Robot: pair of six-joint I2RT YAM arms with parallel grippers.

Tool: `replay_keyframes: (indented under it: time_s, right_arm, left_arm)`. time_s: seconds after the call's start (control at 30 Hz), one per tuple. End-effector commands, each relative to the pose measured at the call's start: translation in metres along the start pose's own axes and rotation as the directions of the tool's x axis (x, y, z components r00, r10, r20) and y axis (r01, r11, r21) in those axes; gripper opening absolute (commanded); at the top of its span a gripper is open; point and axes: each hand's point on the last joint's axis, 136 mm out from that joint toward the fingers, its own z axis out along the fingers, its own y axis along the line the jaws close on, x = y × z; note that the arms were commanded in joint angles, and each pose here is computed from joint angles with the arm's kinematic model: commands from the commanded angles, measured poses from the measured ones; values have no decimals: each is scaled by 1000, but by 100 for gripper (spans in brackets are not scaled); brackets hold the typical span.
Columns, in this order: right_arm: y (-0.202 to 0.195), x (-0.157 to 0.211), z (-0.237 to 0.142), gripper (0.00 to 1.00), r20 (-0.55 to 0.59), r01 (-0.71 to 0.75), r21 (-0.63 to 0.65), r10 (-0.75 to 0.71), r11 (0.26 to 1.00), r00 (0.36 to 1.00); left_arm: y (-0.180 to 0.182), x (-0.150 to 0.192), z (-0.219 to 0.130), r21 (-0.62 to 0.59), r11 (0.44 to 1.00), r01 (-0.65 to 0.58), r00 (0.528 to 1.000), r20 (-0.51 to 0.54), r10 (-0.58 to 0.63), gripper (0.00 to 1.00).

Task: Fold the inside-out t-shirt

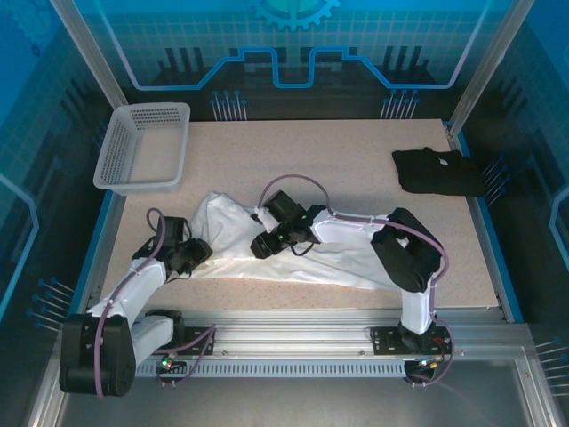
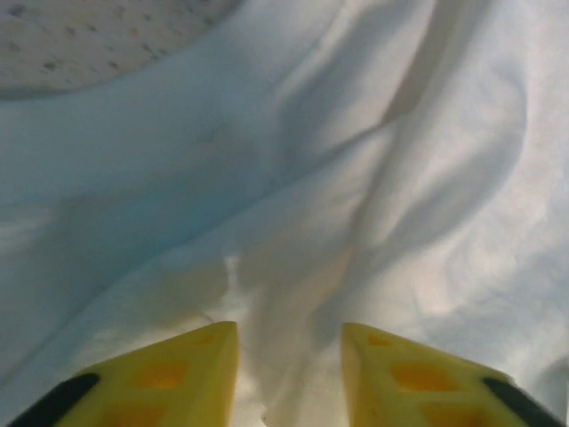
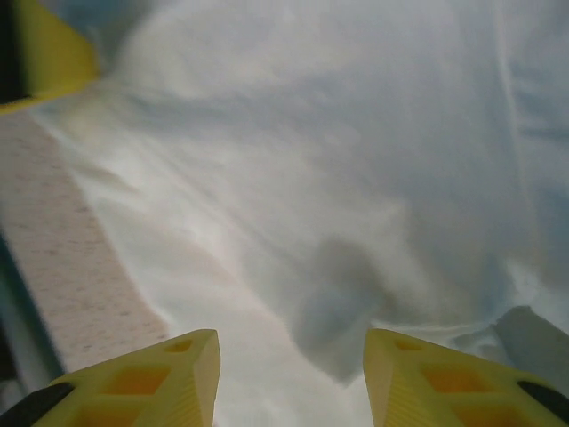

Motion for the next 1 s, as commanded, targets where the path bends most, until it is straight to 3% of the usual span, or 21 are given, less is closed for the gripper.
replay_keyframes:
  time_s: [0.0, 0.17, 0.33, 0.53, 0.73, 0.9, 0.97]
  right_arm:
    - [14, -13, -20, 48, 55, 35, -52, -32, 998, 998]
    - [13, -20, -6, 40, 69, 5, -63, 0, 998, 998]
    - [3, -8, 20, 29, 19, -48, -26, 48, 999, 999]
    - [-14, 22, 34, 28, -50, -107, 25, 108, 994, 993]
    - [-15, 42, 30, 31, -99, -96, 39, 99, 995, 990]
    - [-3, 32, -4, 43, -40, -31, 34, 32, 999, 999]
    - [3, 27, -19, 49, 0, -10, 27, 10, 1000, 1000]
  left_arm:
    - [-16, -34, -15, 3, 999, -36, 991, 128, 35, 47]
    - [-58, -66, -27, 115, 989, -92, 974, 219, 66, 50]
    - [-101, -75, 0, 224, 965, -137, 985, 129, 110, 50]
    - [-108, -88, 51, 187, 973, -134, 990, 69, 123, 50]
    - [-94, -105, 78, 68, 984, -164, 985, 70, 159, 51]
    - [-85, -111, 45, 27, 986, -166, 976, 145, 161, 54]
    - [-71, -110, 29, -20, 987, -160, 968, 193, 161, 61]
